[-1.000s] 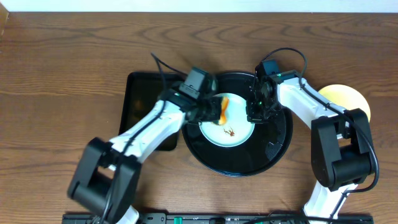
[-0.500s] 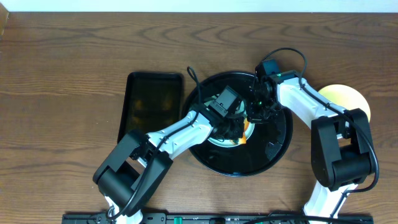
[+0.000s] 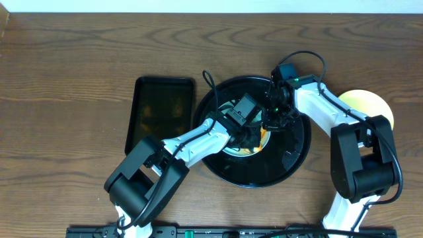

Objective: Clean dirty plates on tray and stack at the side
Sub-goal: 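Scrub the pale blue-green plate with the sponge while the right gripper holds it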

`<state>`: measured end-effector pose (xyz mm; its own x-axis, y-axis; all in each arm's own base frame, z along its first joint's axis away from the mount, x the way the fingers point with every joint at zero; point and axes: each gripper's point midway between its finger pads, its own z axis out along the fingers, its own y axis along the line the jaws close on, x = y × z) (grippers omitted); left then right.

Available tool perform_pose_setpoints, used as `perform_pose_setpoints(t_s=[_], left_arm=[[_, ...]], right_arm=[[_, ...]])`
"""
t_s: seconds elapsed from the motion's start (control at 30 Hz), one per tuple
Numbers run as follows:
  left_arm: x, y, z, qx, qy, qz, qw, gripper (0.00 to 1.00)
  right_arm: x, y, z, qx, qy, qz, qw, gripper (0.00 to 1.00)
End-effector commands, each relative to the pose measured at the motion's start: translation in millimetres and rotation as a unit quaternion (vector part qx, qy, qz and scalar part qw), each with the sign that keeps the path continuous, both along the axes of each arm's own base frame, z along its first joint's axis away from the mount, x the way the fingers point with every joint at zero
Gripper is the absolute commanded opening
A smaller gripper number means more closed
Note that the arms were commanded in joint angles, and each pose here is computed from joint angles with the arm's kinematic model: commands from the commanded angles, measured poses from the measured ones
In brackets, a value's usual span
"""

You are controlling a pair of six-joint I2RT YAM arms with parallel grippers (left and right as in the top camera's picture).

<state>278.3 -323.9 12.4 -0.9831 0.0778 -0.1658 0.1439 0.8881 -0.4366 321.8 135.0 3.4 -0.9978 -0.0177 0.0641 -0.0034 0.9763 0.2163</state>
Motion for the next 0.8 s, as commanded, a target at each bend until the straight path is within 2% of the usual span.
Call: perform_pose_setpoints(t_s=[0.0, 0.33, 0.5, 0.77], left_arm=[[11.3, 29.3, -28.6, 0.057, 0.005, 0.035, 0.998, 0.08], [28.8, 88.2, -33.8, 0.096, 0.044, 0.092, 0.990, 0.07], [39.5, 125.4, -29.5, 0.139, 0.033, 0.115, 0.983, 0.08], [57.9, 129.5, 13.1, 0.109, -0.020, 0.125, 0.986, 0.07]], right_arm=[[-15.8, -0.2, -9.7, -0.017, 0.025, 0.015, 0.999, 0.01], [-17.3, -5.3, -10.3, -0.031, 0.027, 0.015, 0.999, 0.01], [-17.3, -5.3, -10.3, -0.031, 0.027, 0.015, 0.999, 0.01], [-17.3, -5.2, -10.3, -0.031, 0.027, 0.015, 0.999, 0.01]])
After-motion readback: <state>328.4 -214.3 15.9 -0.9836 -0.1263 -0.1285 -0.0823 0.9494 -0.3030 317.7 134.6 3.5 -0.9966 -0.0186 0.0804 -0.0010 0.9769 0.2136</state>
